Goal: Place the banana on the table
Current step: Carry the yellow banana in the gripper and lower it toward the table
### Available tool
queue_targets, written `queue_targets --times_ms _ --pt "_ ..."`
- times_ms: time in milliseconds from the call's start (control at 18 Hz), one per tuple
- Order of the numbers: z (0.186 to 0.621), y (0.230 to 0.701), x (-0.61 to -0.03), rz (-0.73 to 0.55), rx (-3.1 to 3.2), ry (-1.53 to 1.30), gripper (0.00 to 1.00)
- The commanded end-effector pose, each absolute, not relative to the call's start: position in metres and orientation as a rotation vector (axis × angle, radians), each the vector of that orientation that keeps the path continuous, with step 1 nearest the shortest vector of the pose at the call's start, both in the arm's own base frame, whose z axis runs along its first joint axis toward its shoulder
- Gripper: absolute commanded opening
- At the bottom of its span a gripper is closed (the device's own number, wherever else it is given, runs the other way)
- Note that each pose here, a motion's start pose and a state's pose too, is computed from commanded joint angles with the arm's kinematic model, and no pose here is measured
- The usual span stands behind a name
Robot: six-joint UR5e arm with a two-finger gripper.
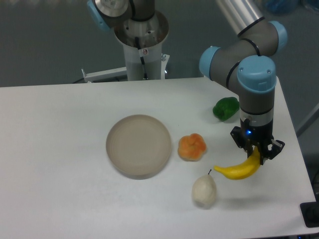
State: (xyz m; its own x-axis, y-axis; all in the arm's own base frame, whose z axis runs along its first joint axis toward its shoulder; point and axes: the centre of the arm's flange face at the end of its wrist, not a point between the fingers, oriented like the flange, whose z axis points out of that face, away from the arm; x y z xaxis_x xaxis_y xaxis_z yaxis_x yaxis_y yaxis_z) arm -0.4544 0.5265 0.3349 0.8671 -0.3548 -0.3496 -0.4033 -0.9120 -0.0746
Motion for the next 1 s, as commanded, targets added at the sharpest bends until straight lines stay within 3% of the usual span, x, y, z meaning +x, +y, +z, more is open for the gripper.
queue_targets --times_ms 333,1000 --pt "0.335 0.509 -0.460 0.497 -2.905 0.582 0.24" --pt "0.290 0.478 -0.484 0.426 -2.953 0.680 0.24"
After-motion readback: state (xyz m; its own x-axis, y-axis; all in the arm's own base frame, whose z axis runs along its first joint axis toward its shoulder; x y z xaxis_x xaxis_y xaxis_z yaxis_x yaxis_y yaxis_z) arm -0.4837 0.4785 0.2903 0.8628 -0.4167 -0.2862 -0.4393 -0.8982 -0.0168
